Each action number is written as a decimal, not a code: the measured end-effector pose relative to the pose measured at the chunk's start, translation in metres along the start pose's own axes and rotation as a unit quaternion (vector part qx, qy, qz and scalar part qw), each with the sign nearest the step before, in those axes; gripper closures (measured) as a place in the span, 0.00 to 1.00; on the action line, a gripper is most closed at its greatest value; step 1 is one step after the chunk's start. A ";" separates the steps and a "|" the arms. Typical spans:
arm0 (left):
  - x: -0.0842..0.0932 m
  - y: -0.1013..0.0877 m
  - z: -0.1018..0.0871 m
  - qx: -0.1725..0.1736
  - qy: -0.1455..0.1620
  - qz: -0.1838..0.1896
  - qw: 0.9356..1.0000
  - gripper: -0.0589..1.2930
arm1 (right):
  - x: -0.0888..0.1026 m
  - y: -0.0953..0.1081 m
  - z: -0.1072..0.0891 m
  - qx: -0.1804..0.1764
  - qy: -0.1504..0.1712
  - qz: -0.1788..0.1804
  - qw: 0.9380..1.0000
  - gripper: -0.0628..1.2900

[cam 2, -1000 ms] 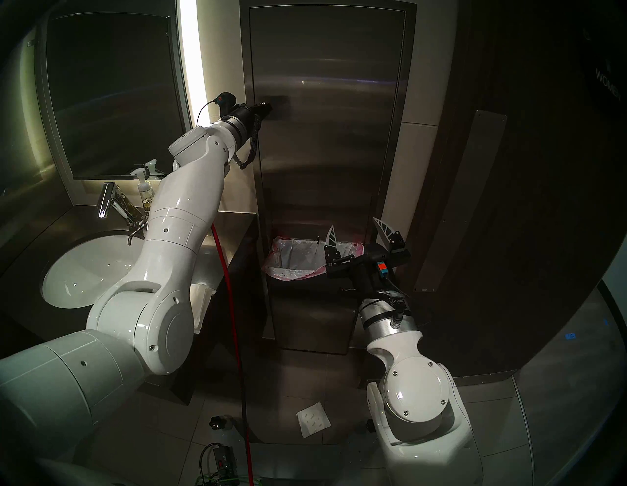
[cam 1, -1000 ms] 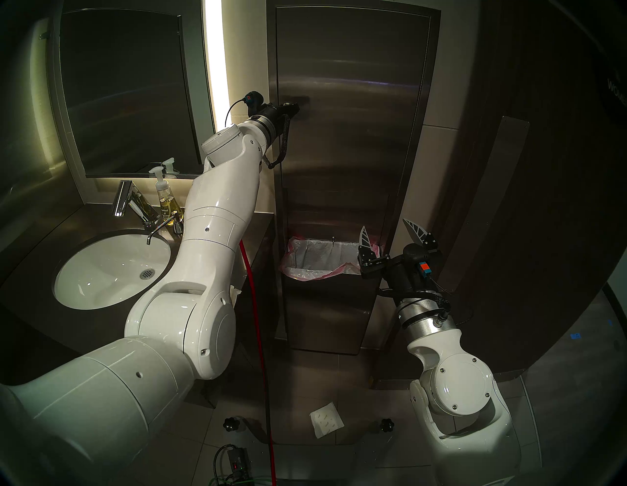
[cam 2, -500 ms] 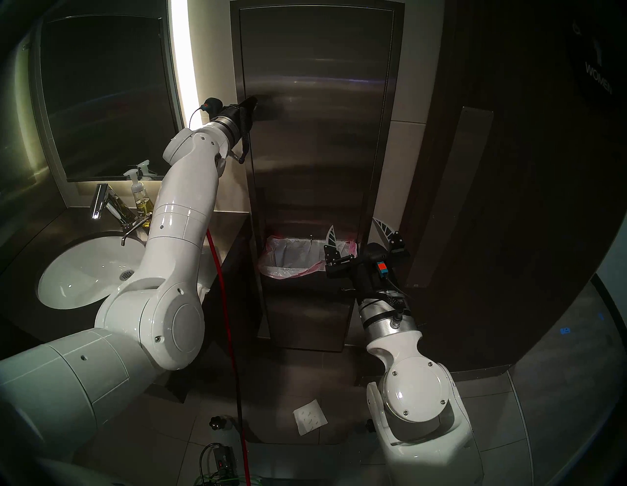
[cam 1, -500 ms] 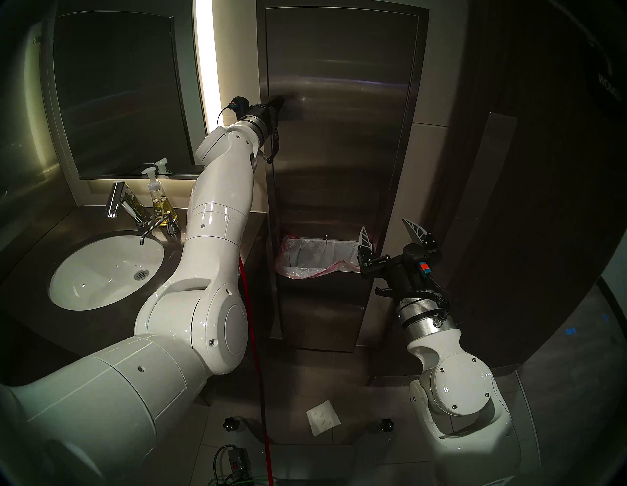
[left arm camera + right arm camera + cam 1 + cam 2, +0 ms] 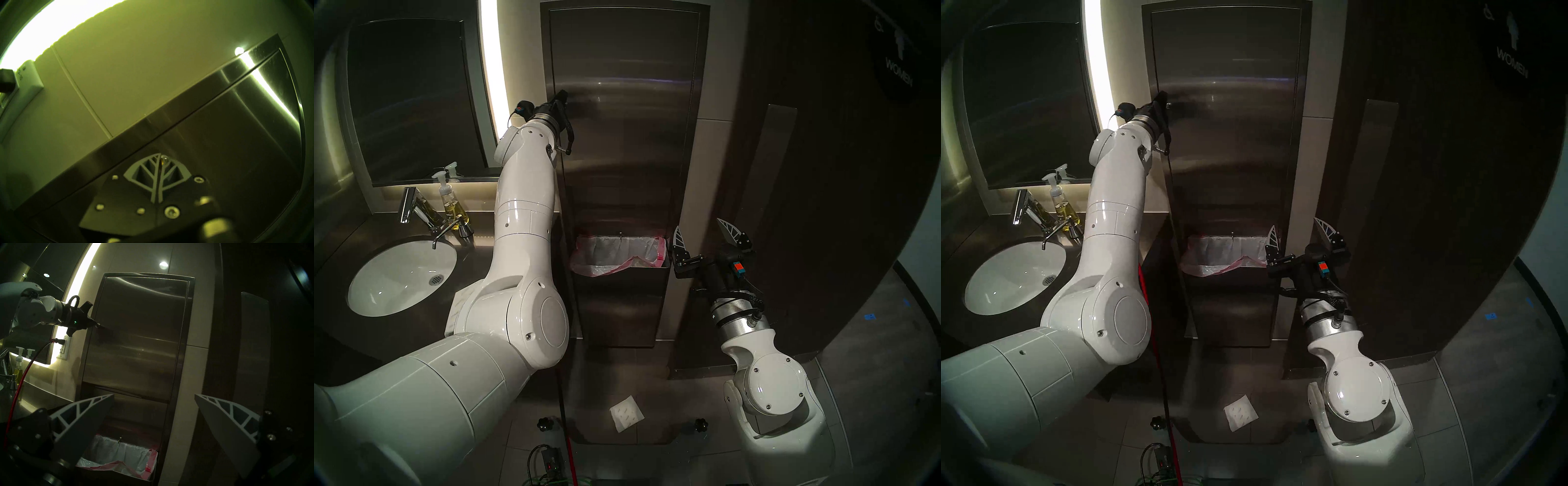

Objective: Twist key and close towel dispenser

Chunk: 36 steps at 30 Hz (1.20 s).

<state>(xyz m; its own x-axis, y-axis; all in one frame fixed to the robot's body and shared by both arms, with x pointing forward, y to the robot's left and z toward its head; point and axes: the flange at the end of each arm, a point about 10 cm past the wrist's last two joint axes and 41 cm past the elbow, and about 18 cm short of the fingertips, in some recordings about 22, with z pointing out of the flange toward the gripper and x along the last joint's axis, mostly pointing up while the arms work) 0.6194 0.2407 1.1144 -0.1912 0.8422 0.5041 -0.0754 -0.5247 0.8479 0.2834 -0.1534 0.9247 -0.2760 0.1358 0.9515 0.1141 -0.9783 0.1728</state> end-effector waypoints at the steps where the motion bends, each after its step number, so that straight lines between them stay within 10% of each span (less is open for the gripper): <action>1: 0.009 -0.009 0.000 0.017 0.015 -0.003 1.000 0.97 | 0.000 0.000 0.000 0.000 0.000 0.000 1.000 0.04; 8: 0.065 -0.061 -0.007 0.131 0.114 -0.016 0.985 0.97 | 0.000 0.001 0.000 0.000 0.000 -0.001 1.000 0.04; 13: 0.062 -0.053 -0.008 0.157 0.134 -0.007 0.978 0.97 | 0.000 0.000 0.000 0.000 0.001 0.000 1.000 0.04; 17: 0.063 -0.032 -0.008 0.133 0.145 0.040 0.980 0.97 | 0.000 0.000 0.000 0.000 0.001 0.000 1.000 0.04; 19: 0.067 -0.015 -0.009 0.105 0.157 0.070 0.979 0.36 | 0.000 0.000 0.000 0.000 0.000 0.000 1.000 0.04; 21: 0.070 0.000 -0.010 0.083 0.166 0.091 0.978 0.14 | 0.000 0.000 0.000 0.000 0.000 0.000 1.000 0.04; 32: 0.039 0.068 -0.022 -0.049 0.168 0.244 0.954 0.06 | -0.001 0.000 0.000 0.000 -0.001 0.000 1.000 0.04; 36: 0.006 0.065 -0.029 -0.092 0.142 0.332 0.928 0.06 | -0.001 0.000 0.000 0.000 -0.001 0.000 1.000 0.04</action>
<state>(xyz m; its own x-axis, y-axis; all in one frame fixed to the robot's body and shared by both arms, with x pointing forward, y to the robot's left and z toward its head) 0.5851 0.2085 1.1679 -0.5035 0.2725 0.8199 -0.0101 -0.9508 0.3098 0.2835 -0.1535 0.9234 -0.2744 0.1355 0.9520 0.1147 -0.9783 0.1723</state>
